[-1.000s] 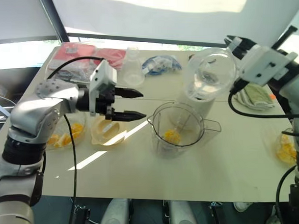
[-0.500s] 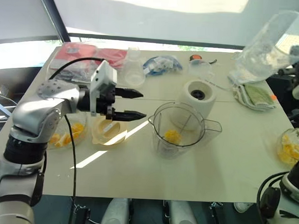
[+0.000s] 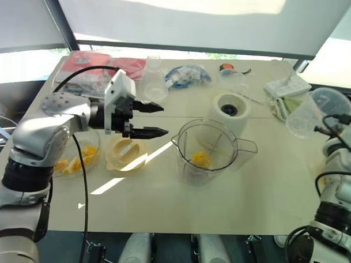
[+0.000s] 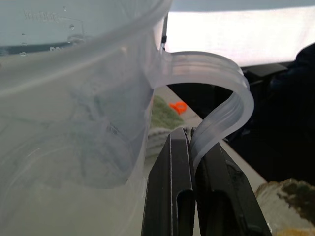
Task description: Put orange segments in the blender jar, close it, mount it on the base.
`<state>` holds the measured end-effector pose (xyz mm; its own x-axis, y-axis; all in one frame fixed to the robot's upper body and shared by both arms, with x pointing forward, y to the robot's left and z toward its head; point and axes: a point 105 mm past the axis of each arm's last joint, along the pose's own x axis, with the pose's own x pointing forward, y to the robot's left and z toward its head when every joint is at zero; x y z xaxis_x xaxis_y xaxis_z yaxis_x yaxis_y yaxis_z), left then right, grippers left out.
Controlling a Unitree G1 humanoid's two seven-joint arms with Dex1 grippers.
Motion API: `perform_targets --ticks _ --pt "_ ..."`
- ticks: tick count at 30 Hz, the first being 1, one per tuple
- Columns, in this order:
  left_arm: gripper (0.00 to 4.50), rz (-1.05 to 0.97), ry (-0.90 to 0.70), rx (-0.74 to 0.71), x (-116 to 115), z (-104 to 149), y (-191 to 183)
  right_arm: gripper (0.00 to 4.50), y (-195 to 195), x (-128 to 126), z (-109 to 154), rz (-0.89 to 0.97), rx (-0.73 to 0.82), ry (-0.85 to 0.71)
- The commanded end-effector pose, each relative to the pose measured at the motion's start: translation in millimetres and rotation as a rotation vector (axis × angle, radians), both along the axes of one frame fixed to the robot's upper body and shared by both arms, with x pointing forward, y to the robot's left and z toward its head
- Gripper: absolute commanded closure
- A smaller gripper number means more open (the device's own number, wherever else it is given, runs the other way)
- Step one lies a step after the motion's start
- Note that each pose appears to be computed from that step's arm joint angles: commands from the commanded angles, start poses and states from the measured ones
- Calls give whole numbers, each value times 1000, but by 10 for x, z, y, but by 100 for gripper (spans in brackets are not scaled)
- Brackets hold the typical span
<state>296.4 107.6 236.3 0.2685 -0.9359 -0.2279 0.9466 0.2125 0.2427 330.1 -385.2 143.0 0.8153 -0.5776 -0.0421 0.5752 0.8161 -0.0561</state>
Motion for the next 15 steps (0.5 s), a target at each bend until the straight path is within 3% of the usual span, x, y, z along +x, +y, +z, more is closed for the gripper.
perform_targets --ticks 1,15 --pt "102 9 -44 2 -52 90 47 448 -74 -3 83 -54 -77 -57" --pt "102 25 -43 -1 -59 46 45 448 -133 -52 -569 -141 4 72"
